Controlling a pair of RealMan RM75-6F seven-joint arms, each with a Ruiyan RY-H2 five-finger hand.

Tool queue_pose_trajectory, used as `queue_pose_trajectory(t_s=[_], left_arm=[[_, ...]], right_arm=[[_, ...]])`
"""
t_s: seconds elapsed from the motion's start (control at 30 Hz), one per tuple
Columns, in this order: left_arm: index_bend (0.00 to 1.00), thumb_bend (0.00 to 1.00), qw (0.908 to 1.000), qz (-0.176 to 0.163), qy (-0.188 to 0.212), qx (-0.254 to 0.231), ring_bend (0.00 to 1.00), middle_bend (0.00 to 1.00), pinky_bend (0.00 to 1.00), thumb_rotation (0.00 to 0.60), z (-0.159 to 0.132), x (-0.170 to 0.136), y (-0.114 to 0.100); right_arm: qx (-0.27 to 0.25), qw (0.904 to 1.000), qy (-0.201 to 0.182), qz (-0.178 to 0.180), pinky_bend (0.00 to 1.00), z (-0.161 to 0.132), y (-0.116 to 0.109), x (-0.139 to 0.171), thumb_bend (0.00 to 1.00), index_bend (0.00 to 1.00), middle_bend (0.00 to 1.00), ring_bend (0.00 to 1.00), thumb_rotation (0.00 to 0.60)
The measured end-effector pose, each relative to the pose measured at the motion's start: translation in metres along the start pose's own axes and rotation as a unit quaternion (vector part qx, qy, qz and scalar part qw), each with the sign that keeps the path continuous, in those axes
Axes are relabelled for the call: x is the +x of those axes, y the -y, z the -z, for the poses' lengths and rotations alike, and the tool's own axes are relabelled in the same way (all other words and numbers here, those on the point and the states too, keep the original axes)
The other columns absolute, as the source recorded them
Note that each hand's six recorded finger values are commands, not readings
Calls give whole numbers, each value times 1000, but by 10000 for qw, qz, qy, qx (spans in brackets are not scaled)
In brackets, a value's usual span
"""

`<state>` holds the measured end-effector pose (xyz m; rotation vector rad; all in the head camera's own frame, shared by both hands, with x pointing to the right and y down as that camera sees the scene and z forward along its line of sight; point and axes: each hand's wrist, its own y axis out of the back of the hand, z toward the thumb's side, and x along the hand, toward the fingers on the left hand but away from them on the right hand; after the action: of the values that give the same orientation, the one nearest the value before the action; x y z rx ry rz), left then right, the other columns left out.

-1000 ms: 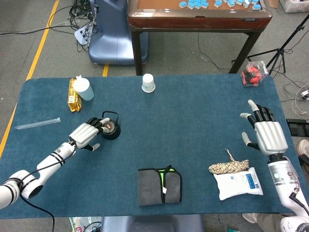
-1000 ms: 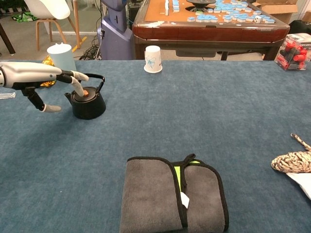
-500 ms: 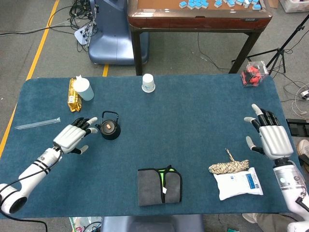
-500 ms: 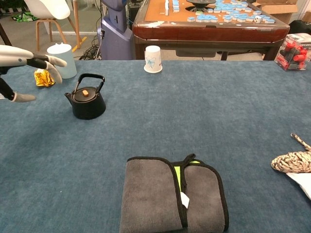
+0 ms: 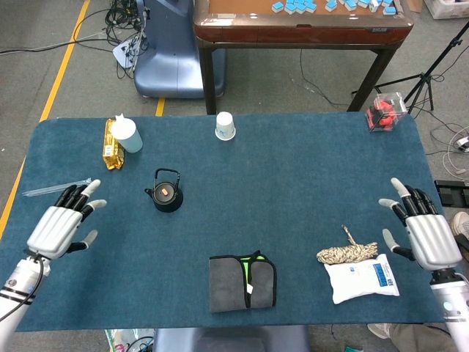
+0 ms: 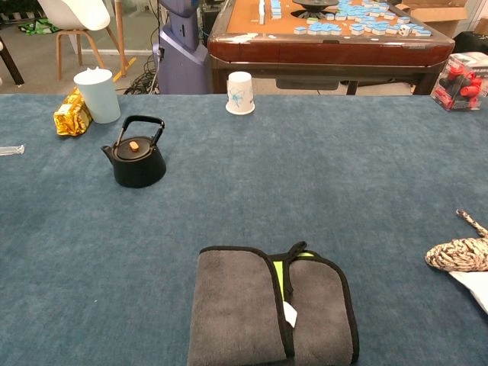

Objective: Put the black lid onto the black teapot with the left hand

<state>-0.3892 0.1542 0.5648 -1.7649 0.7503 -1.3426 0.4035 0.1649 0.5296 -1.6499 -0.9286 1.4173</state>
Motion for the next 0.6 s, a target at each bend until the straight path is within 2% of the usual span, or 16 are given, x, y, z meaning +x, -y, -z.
queue_pose_trajectory(t_s=[0.17, 0.27, 0.6], left_arm=[[250, 344, 9994, -249, -160, -180, 0, 0, 0, 600, 9, -36, 14], [250, 344, 9990, -267, -231, -256, 0, 0, 0, 600, 14, -54, 25], [250, 344, 9986, -301, -304, -306, 0, 0, 0, 600, 16, -79, 39]], right_arm=[[-21, 9999, 24, 122, 2, 6, -2, 26, 417, 249, 33, 4, 600], [53, 9998, 1, 168, 0, 8, -1, 41, 417, 249, 33, 4, 600], [132, 9994, -19, 309, 0, 12, -5, 80, 418, 249, 33, 4, 600]])
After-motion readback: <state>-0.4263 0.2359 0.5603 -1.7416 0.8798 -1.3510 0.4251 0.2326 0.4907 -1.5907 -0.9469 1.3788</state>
